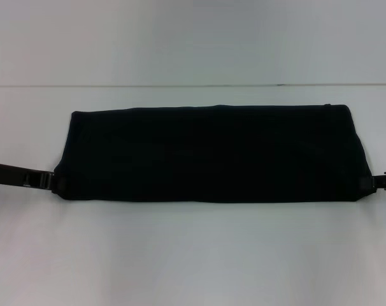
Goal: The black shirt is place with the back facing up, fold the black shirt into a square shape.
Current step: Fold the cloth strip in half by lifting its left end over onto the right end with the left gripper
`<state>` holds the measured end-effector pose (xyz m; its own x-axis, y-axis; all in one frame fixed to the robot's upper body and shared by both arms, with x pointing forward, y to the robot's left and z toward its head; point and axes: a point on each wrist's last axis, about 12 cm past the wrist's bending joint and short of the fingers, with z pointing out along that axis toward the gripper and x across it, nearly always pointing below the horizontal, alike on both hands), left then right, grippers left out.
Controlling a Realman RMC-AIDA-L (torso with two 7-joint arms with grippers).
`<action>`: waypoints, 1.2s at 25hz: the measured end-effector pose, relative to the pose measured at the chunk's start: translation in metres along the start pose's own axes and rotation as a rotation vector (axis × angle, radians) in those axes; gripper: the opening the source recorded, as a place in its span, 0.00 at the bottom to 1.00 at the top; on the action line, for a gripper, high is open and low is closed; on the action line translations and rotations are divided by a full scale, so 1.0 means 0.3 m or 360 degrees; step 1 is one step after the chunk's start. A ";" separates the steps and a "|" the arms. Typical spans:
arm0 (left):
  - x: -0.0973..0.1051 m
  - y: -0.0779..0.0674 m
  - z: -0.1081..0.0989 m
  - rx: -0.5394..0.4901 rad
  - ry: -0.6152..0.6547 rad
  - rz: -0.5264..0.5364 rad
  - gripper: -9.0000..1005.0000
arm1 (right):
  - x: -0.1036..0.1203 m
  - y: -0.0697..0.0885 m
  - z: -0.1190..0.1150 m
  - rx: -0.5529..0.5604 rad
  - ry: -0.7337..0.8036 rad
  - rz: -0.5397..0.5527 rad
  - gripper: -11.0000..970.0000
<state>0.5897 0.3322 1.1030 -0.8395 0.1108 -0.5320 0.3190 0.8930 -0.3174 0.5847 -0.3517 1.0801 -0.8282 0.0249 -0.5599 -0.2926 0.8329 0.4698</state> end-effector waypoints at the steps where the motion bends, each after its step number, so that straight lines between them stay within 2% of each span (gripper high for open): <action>1: 0.001 0.000 0.000 0.0000 0.0000 -0.0001 0.02 | 0.001 -0.001 -0.001 0.0000 -0.0001 0.0002 0.18; 2: 0.001 0.000 0.001 0.0000 0.0000 -0.0001 0.02 | 0.002 -0.002 -0.002 0.0002 -0.0003 0.0004 0.14; 10: 0.008 0.014 -0.005 -0.0024 -0.0014 -0.0008 0.03 | 0.029 -0.034 -0.031 0.0031 -0.0035 0.0030 0.03; 30: 0.052 0.054 -0.037 -0.0030 -0.0020 -0.0045 0.04 | 0.081 -0.062 -0.070 0.0010 -0.0057 0.0068 0.12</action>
<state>0.5768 0.3533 1.0983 -0.8423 0.0802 -0.5330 0.2869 0.9038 -0.3175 0.5601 -0.3781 1.0720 -0.8222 0.0802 -0.5636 -0.2541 0.8342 0.4895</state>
